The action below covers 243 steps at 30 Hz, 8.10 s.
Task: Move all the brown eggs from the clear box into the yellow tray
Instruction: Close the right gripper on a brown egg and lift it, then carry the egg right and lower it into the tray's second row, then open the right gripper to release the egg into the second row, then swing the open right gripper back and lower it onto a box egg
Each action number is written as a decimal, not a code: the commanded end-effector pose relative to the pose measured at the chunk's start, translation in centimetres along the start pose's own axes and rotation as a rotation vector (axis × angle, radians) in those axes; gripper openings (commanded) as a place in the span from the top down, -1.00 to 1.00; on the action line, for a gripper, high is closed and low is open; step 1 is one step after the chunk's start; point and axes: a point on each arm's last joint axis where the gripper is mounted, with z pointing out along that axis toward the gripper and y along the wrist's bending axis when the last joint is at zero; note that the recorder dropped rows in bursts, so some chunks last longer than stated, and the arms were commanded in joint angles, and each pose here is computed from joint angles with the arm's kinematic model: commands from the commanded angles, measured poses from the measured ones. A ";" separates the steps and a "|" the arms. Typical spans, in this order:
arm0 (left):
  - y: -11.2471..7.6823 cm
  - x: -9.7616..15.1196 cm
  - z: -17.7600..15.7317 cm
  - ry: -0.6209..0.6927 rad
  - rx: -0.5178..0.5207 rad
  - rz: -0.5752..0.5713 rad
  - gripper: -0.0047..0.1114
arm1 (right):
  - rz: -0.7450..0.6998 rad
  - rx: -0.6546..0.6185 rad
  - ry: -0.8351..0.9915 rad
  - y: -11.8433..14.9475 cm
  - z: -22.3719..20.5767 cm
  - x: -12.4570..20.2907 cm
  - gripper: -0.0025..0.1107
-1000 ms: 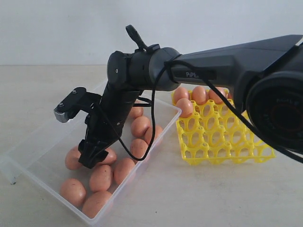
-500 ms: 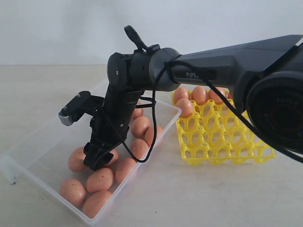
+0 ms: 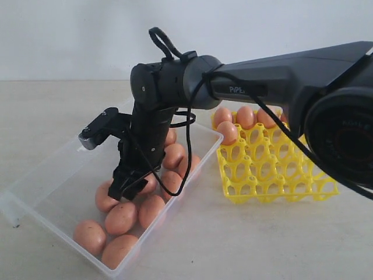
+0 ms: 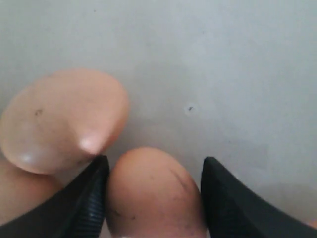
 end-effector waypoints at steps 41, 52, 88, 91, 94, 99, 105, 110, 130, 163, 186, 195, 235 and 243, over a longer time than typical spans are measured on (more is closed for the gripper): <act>0.1 -1.9 -0.2 -0.204 -0.011 0.000 0.99 | 0.753 0.026 -1.325 -5.0 -17.0 11.3 0.96; 0.1 -2.1 -0.2 -0.223 -0.013 0.000 0.99 | 0.475 -0.198 -1.170 -7.0 -17.5 17.1 0.96; 0.1 -2.1 -0.2 -0.225 -0.013 0.000 0.99 | 0.484 0.120 -1.055 -13.3 -10.4 22.7 0.96; 0.1 -2.1 -0.2 -0.225 -0.013 0.000 0.99 | 0.511 0.100 -1.064 -13.9 -10.4 24.2 0.96; 0.1 -2.1 -0.2 -0.225 -0.013 0.000 0.99 | 0.481 0.047 -1.025 -13.6 -9.8 24.8 0.96; 0.1 -2.1 -0.2 -0.225 -0.013 0.000 0.99 | 0.415 0.029 -1.071 -13.3 -9.8 24.5 0.96; 0.1 -2.1 -0.2 -0.227 -0.013 0.000 0.99 | 0.416 0.111 -0.983 -13.8 -9.1 25.1 0.96; 0.1 -2.1 -0.2 -0.227 -0.013 0.000 0.99 | 0.407 0.148 -0.929 -14.3 -7.5 25.8 0.96; 0.1 -2.2 -0.3 -0.231 -0.013 0.000 0.99 | 0.383 0.236 -0.942 -14.2 -5.3 23.7 0.96; 0.1 -2.1 -0.2 -0.227 -0.013 0.000 0.99 | 0.429 0.178 -1.360 -12.8 -13.3 19.9 0.96; 0.0 -1.0 -0.1 -0.103 -0.006 0.064 0.99 | 0.260 0.317 -0.128 1.3 -14.5 1.8 0.96; -0.1 0.2 0.0 0.035 0.012 0.035 0.99 | 0.293 0.050 0.065 1.5 -9.3 -1.2 0.96; 0.0 0.6 0.0 0.082 0.007 0.154 0.30 | 0.182 0.033 0.160 2.4 1.5 -1.4 0.20; 0.0 0.6 0.0 0.082 0.007 0.154 0.30 | 0.111 -0.017 0.212 2.9 0.5 -1.1 0.96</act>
